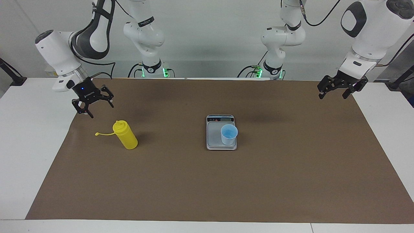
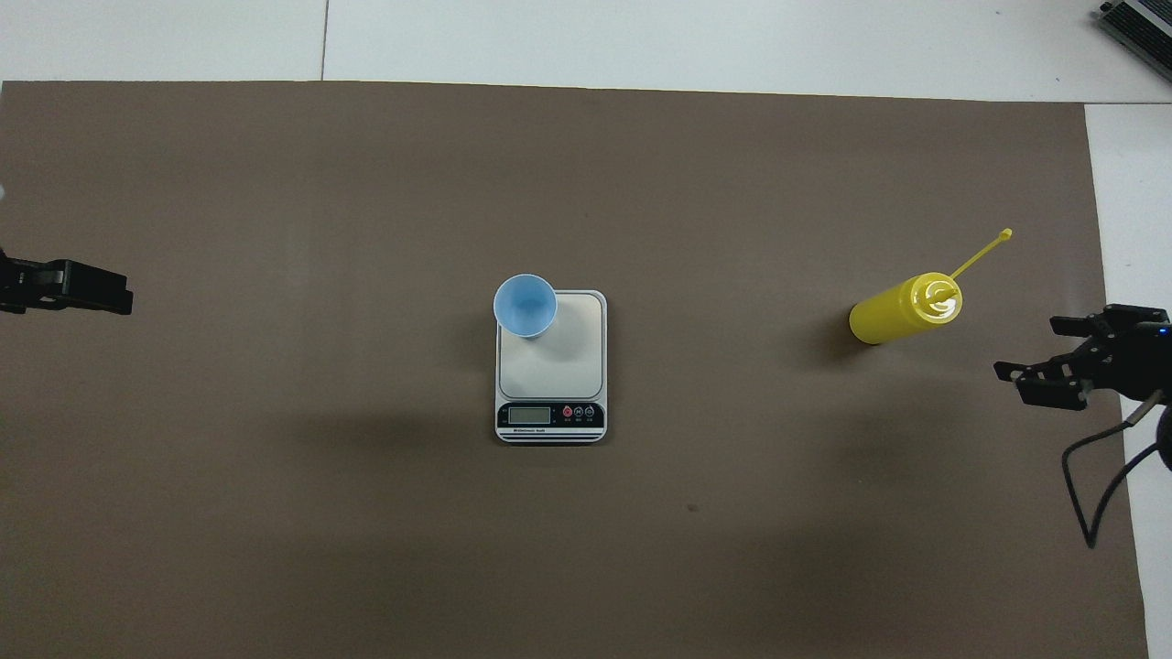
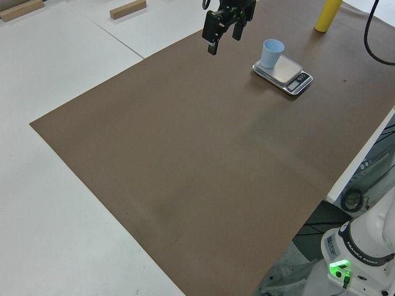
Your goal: Pour seasoning into cup on scale with both arms
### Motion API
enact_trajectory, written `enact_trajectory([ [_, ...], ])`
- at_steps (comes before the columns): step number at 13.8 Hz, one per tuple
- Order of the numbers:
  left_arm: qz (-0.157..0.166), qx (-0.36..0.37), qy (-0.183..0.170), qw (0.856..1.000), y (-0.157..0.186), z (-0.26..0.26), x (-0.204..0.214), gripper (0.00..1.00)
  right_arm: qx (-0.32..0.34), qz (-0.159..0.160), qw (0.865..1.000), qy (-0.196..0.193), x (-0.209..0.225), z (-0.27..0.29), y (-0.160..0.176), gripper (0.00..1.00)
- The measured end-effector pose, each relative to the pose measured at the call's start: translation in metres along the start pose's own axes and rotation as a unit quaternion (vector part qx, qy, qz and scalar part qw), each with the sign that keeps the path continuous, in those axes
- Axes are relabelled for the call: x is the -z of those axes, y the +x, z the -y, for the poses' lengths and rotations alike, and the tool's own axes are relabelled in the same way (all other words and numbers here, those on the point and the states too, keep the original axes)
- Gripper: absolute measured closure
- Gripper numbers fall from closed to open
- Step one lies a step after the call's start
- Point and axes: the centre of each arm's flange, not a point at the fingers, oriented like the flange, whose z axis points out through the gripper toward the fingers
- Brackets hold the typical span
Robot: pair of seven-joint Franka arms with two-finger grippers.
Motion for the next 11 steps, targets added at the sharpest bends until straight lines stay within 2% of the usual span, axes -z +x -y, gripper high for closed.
enact_trajectory([
  [3,0.000,0.000,0.000,1.000,0.000,0.000,0.000,0.00,-0.089,0.048,0.994,-0.029,0.023,0.040,0.042,0.00],
  [5,0.000,0.000,0.000,1.000,0.000,0.000,0.000,0.00,-0.158,0.079,0.983,-0.057,0.039,0.070,0.071,0.00],
  [9,0.000,0.000,0.000,1.000,0.000,0.000,0.000,0.00,-0.294,0.072,0.950,-0.076,0.067,0.098,0.116,0.00],
  [11,0.000,0.000,0.000,1.000,0.000,0.000,0.000,0.00,-0.314,0.081,0.941,-0.095,0.091,0.093,0.132,0.00],
])
